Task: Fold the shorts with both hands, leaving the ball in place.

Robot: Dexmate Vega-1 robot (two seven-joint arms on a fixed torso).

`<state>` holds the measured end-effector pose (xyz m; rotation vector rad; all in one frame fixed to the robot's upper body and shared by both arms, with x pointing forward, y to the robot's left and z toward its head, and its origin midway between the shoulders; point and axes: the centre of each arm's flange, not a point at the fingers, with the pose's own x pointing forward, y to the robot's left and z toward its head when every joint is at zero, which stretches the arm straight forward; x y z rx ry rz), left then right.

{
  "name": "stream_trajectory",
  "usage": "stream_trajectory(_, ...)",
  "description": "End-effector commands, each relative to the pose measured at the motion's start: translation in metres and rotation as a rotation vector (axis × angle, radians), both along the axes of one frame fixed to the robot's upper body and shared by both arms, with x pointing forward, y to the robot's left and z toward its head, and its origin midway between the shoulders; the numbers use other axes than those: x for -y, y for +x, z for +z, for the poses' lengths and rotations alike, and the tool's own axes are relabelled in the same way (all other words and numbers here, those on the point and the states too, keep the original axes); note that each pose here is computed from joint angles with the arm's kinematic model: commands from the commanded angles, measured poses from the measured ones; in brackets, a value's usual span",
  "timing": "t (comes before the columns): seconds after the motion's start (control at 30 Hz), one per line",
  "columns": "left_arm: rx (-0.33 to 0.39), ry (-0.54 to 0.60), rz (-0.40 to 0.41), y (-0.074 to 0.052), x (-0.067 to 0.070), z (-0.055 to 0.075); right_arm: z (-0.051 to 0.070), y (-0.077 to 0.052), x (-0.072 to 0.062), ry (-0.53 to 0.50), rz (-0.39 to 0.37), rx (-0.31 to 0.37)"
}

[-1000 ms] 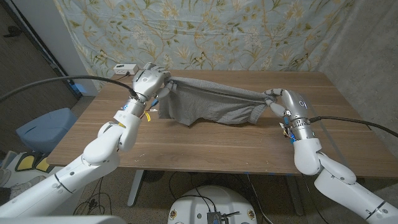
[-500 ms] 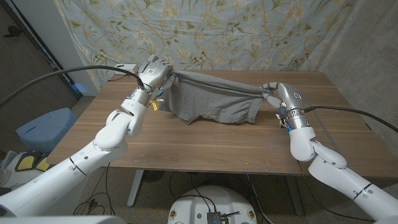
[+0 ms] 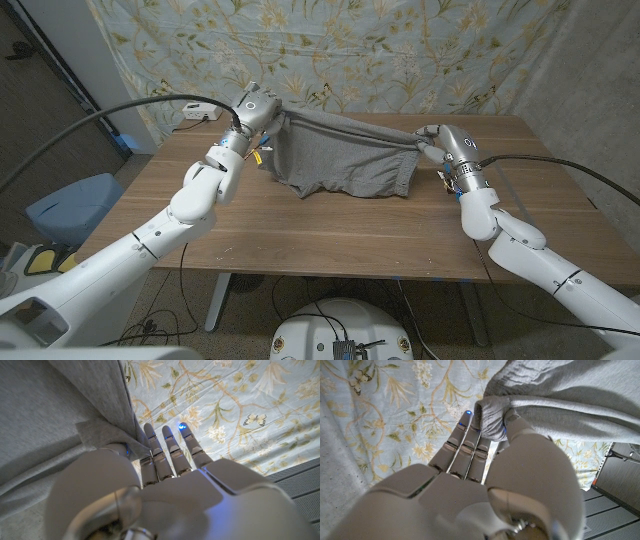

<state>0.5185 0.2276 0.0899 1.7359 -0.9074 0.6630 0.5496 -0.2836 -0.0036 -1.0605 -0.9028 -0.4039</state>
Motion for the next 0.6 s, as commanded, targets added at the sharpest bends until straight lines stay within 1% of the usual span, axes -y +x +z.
stream_trajectory(0.03,-0.019,0.023,0.037,0.031,0.007,0.013,0.014,0.026,0.000,-0.033,-0.019,-0.041)
stream_trajectory(0.3,-0.045,0.027,0.066,0.050,0.007,0.017,0.023,0.045,-0.006,-0.061,-0.031,-0.059)
stream_trajectory(0.43,-0.058,0.043,0.090,0.060,0.007,0.016,0.027,0.053,-0.009,-0.077,-0.033,-0.068)
stream_trajectory(0.6,-0.072,0.059,0.101,0.072,0.009,0.014,0.030,0.065,-0.013,-0.098,-0.038,-0.086)
